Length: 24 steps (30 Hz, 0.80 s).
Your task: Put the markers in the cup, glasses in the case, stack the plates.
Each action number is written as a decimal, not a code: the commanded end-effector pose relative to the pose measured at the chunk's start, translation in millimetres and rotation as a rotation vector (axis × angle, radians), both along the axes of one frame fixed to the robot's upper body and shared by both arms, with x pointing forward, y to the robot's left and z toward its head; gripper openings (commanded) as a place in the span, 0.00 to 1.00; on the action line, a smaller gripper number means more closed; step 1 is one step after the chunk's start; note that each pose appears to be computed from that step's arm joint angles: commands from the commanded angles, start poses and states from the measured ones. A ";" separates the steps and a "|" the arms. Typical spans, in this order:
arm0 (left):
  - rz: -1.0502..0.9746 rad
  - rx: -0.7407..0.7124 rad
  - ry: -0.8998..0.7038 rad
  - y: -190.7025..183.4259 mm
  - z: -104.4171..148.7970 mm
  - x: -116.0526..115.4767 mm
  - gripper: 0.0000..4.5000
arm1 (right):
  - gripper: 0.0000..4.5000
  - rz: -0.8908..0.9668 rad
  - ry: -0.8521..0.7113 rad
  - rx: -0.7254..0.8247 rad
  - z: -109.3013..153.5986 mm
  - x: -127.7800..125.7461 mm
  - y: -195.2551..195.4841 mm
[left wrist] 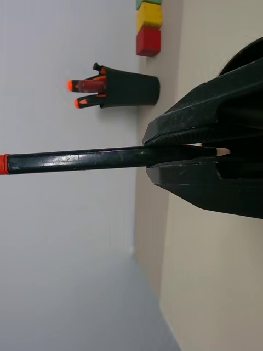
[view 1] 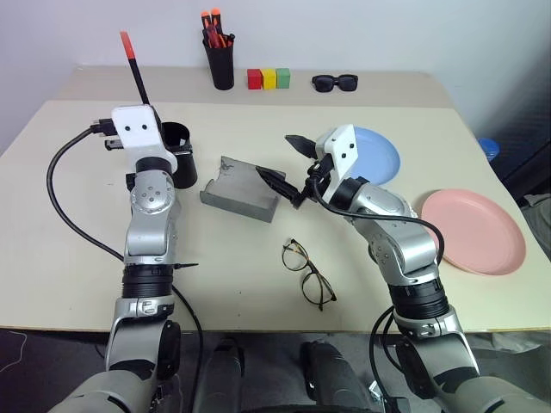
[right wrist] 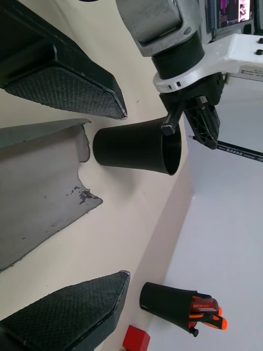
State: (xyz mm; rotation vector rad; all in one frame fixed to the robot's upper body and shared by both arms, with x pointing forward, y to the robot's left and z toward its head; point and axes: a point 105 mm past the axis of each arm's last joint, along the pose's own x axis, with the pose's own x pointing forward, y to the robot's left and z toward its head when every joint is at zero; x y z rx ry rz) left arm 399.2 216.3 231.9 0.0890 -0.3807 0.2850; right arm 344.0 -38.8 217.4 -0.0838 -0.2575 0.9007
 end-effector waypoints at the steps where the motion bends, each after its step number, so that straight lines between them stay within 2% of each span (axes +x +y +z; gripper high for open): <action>1: 0.003 0.017 -0.052 -4.0 12.9 -7.9 0.00 | 1.00 0.014 -0.058 0.030 17.5 -3.1 0.4; 24: 0.014 0.006 0.001 -8.9 -5.8 -12.6 0.00 | 1.00 0.023 -0.059 0.027 17.5 -3.6 2.6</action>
